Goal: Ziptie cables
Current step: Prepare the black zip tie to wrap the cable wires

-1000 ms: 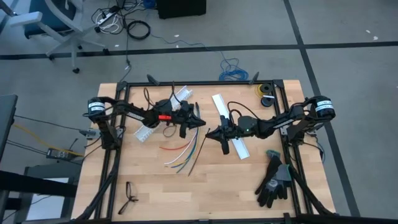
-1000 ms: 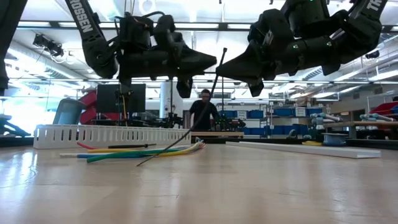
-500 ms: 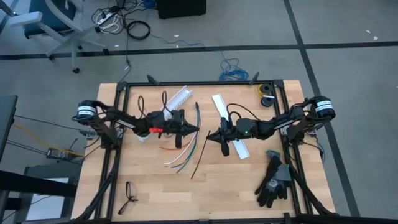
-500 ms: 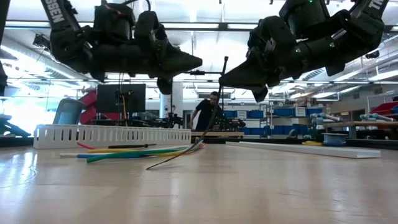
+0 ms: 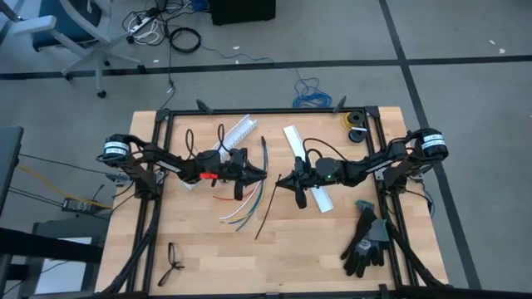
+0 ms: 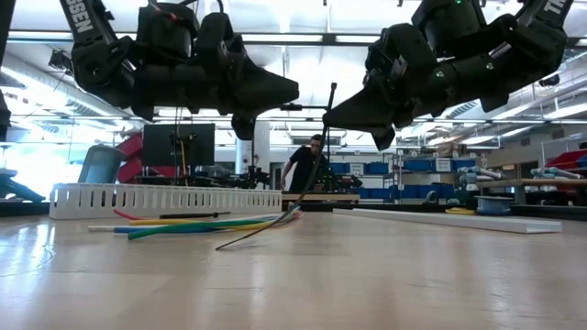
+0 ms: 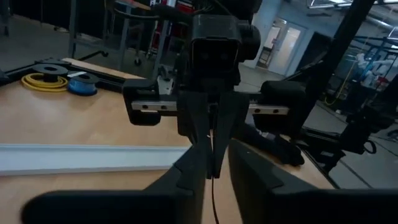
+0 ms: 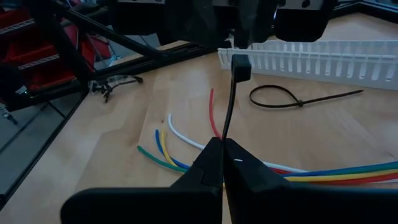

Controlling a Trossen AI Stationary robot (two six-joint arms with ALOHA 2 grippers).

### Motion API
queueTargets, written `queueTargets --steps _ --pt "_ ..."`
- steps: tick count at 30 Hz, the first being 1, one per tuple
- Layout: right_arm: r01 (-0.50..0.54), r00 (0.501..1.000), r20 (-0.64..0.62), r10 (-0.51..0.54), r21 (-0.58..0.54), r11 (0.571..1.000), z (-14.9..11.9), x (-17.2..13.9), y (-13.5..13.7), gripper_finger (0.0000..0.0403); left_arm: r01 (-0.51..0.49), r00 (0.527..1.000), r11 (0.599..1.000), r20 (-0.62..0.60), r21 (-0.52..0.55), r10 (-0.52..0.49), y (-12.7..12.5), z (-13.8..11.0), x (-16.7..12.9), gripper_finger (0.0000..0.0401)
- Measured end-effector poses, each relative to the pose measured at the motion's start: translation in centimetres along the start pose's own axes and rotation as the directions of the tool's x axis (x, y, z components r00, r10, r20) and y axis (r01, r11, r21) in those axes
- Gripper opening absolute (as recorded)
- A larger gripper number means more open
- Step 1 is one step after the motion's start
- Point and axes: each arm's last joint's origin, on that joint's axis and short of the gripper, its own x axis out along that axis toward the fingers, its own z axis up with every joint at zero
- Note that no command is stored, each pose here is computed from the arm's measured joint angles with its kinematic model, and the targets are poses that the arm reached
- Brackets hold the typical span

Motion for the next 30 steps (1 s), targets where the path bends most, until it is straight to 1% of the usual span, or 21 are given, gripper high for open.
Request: queueTargets --steps 5,8,11,13,14,18,27,30 --pt "0.000 1.000 0.000 0.000 0.000 1.000 0.0 0.0 0.0 0.0000 -0.040 0.999 0.999 0.011 0.022 0.040 0.1 0.0 0.0 0.0149" --pt "0.000 1.000 0.001 0.000 0.000 1.000 0.0 0.0 0.0 0.0000 -0.059 0.998 0.998 -0.009 0.011 0.059 0.3 -0.2 0.1 0.0168" --pt "0.000 1.000 0.002 0.000 0.001 1.000 0.0 0.0 0.0 0.0000 -0.083 0.992 0.997 -0.092 -0.010 0.082 0.6 -0.9 1.1 0.0172" --pt "0.001 1.000 0.001 -0.001 0.001 1.000 0.0 0.0 0.0 0.0000 -0.091 0.989 0.996 -0.122 -0.013 0.089 0.8 -1.1 2.0 0.0172" --pt "0.001 1.000 0.002 -0.001 0.001 1.000 0.0 0.0 0.0 0.0000 -0.089 0.988 0.996 -0.125 -0.013 0.087 0.9 -1.0 2.4 0.0172" --pt "0.003 1.000 -0.002 -0.003 0.001 1.000 0.0 0.0 -0.1 0.0000 -0.030 0.994 0.999 -0.105 -0.013 0.028 0.7 -0.3 3.3 0.0172" --pt "0.004 1.000 -0.004 -0.004 -0.007 1.000 0.0 0.0 -0.1 0.0000 -0.010 0.994 1.000 -0.110 -0.016 0.008 0.6 0.2 3.9 0.0172" --pt "0.005 1.000 -0.003 -0.005 -0.014 1.000 0.0 0.0 -0.1 0.0000 0.008 0.996 1.000 -0.093 -0.013 -0.009 0.4 0.6 4.2 0.0172"
